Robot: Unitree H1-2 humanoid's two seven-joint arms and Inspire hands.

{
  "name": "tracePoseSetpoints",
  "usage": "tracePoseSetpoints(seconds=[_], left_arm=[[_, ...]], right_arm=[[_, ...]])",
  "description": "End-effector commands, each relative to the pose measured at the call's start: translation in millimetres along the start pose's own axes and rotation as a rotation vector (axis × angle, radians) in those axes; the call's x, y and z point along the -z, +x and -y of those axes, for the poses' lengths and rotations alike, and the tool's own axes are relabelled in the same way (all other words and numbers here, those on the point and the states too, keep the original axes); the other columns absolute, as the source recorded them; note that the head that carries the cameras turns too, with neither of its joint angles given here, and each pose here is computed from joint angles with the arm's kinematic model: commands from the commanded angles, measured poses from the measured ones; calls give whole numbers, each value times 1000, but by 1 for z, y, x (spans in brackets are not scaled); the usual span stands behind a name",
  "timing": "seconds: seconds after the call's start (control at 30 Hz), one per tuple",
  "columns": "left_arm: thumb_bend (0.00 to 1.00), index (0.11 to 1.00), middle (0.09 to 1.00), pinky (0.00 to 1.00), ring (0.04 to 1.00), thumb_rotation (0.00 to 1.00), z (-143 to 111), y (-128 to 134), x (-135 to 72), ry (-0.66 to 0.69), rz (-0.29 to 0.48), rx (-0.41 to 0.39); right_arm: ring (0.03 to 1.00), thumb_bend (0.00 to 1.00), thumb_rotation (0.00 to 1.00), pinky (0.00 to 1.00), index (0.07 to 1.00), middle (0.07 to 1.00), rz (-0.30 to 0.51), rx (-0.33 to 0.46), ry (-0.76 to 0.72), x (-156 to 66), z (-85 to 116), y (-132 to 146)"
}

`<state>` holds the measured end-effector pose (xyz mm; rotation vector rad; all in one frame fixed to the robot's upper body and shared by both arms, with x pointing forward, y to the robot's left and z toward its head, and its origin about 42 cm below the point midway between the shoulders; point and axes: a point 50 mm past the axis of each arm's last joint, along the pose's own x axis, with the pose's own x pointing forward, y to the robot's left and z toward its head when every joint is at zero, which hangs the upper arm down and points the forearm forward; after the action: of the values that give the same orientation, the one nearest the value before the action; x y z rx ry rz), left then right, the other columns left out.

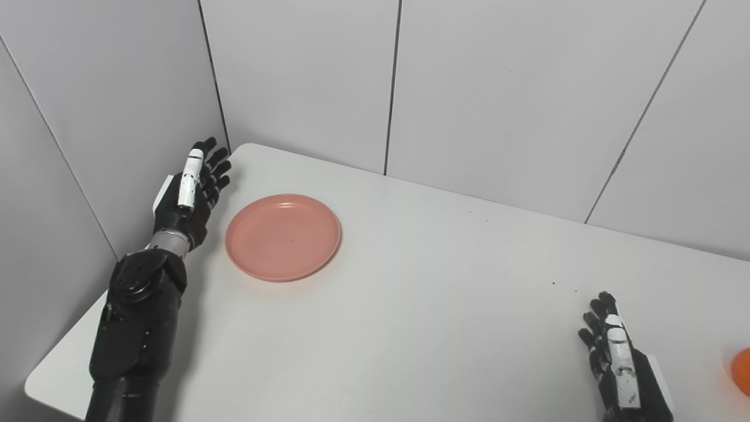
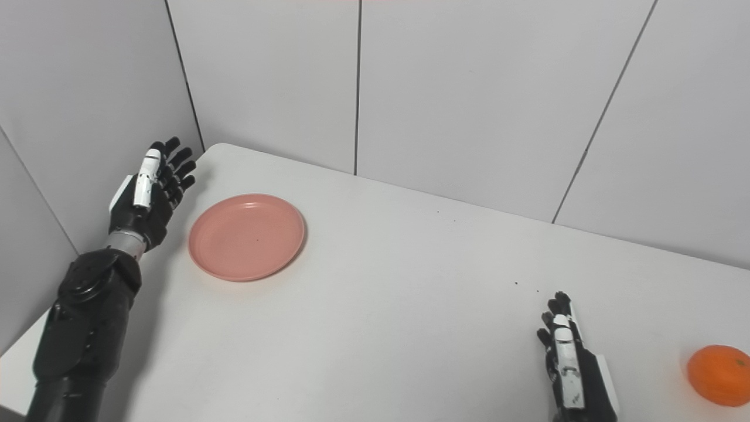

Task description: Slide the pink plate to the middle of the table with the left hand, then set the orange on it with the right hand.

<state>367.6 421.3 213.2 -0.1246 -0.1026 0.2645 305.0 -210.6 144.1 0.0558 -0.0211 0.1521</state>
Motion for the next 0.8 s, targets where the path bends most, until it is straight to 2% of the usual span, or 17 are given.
tracePoseSetpoints(seconds=[0.0,0.53,0.77], left_arm=[[315,950,957,980,961,1000,-4,9,-25,20,91,3],[305,945,952,984,960,1000,-18,5,-15,11,78,-42],[302,954,966,983,973,1000,-22,4,-4,-51,40,-30]], right_arm=[[1000,164,1000,1000,1000,1000,30,-4,2,-11,1,3],[1000,163,1000,1000,1000,1000,31,-6,-4,-11,3,3],[1000,163,1000,1000,1000,1000,31,-8,-1,-11,4,3]])
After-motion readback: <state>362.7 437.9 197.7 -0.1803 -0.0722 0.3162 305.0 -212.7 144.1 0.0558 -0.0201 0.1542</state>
